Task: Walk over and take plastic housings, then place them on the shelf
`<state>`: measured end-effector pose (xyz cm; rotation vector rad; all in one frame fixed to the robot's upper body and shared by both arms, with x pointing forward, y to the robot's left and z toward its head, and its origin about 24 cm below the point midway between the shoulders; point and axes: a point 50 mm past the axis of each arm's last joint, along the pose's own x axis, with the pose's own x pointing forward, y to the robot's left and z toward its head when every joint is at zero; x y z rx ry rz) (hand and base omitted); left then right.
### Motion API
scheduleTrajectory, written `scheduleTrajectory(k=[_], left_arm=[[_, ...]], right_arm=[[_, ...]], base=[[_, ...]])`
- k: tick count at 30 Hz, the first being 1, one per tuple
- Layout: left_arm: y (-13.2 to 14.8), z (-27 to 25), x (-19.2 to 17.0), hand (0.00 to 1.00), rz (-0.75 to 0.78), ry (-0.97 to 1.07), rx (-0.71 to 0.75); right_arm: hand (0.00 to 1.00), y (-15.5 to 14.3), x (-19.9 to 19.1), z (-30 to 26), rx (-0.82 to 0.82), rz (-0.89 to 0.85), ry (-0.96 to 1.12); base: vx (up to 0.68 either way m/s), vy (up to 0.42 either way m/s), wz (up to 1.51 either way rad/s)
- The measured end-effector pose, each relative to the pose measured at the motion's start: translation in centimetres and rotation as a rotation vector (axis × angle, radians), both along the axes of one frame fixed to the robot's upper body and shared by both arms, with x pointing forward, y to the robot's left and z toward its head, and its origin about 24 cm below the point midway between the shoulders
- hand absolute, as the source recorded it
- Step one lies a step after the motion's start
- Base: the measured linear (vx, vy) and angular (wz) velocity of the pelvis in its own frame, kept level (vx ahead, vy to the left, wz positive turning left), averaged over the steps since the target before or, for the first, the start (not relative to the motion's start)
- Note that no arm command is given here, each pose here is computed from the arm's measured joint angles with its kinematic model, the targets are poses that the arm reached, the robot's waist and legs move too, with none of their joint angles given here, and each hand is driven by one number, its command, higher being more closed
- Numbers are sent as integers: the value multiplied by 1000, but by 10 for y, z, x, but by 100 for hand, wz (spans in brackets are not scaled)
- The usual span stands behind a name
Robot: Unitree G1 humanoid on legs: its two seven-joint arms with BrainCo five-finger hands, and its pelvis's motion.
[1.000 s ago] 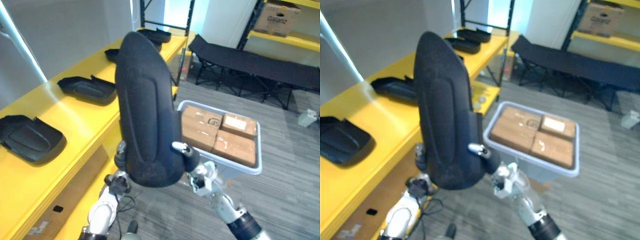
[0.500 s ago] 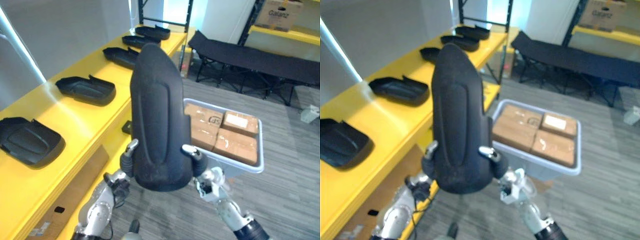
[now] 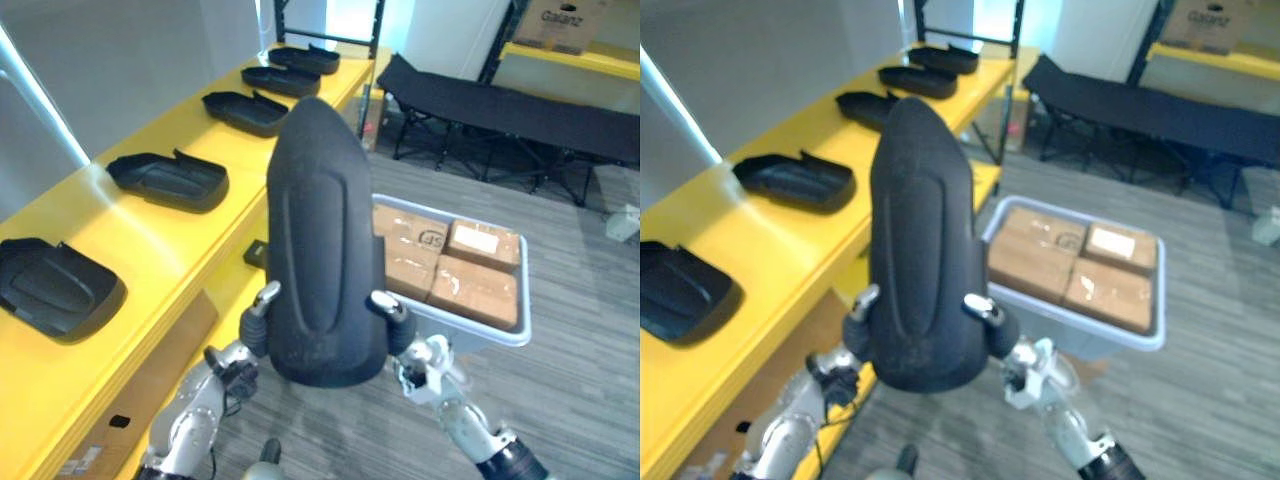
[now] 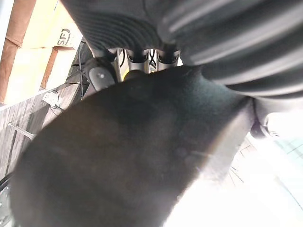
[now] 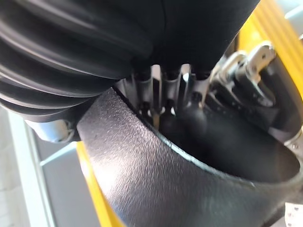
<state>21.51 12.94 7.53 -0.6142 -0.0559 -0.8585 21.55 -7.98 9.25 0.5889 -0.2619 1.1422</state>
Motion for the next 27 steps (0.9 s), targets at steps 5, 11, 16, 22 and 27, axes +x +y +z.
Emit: scheduleTrajectory(k=[5, 11, 16, 22, 27], left_arm=[[-1, -4, -4, 100, -1, 20, -21], [-2, -6, -6, 100, -14, 24, -45], [-5, -7, -5, 100, -9, 40, -109], [-7, -5, -5, 100, -8, 15, -210], [-12, 0, -5, 100, 4, -12, -273]], right_arm=[[0, 1, 1, -1, -6, -6, 13], [0, 1, 2, -1, -1, -18, 26], [0, 2, 5, 1, -15, -46, 20], [0, -6, 21, -15, -70, -267, 150], [0, -6, 24, -35, -76, -312, 259]], base=[[0, 0, 0], [0, 0, 0], [0, 0, 0], [0, 0, 0], [0, 0, 0]])
